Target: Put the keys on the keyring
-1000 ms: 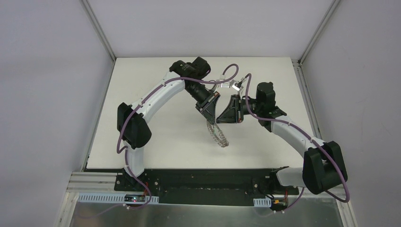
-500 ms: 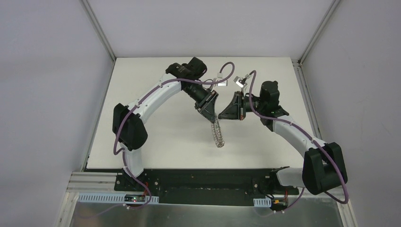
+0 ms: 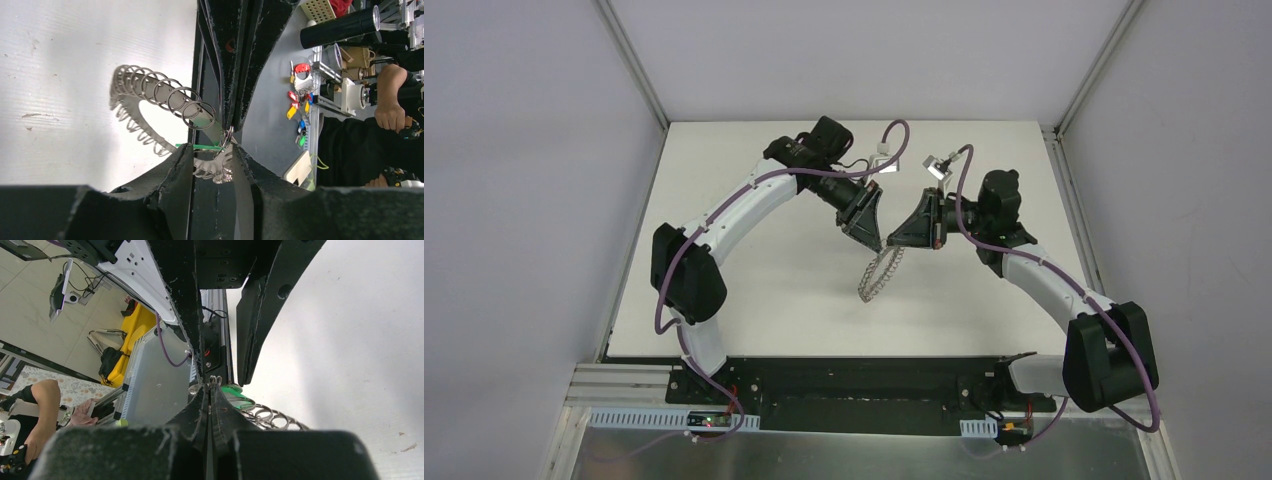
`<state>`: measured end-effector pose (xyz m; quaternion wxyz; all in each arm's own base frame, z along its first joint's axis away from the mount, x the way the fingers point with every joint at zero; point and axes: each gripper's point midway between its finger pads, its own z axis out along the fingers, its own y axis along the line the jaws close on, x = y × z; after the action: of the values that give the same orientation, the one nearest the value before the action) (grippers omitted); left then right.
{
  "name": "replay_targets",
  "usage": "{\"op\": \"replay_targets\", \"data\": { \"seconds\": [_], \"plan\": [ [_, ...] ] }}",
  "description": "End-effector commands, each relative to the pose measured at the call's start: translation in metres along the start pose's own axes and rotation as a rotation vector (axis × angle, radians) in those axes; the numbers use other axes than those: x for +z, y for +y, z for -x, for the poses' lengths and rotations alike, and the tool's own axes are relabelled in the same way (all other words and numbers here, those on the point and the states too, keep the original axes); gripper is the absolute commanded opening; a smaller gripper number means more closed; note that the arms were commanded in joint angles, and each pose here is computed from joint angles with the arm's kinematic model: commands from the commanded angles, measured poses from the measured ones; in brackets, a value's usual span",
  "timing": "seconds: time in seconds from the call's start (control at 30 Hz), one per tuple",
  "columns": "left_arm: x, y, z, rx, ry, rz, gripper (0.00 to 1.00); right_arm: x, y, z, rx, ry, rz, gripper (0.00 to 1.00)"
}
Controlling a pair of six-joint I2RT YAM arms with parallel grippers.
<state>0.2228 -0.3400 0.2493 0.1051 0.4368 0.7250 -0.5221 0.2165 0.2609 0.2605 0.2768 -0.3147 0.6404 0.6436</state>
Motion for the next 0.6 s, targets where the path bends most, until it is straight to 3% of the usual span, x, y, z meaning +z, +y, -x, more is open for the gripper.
{"op": "replay_targets", "data": {
  "seconds": [0.0, 0.13, 0.5, 0.57],
  "plan": [
    [-0.0045, -0.0180, 0.0089, 0.047, -0.037, -0.045, 0.33, -0.0042, 0.0156, 0.0145, -0.102, -0.029, 0.018, 0.00],
    [-0.0038, -0.0201, 0.0058, 0.037, -0.034, -0.063, 0.20, -0.0046, 0.0146, 0.0145, -0.100, -0.030, 0.016, 0.00],
    [-0.0027, -0.0232, 0.0010, 0.023, -0.029, -0.090, 0.00, -0.0080, 0.0127, 0.0173, -0.102, -0.041, 0.004, 0.00],
    [-0.0024, -0.0235, 0.0018, 0.020, -0.031, -0.094, 0.00, -0.0079, 0.0127, 0.0171, -0.102, -0.041, 0.004, 0.00]
  ]
}}
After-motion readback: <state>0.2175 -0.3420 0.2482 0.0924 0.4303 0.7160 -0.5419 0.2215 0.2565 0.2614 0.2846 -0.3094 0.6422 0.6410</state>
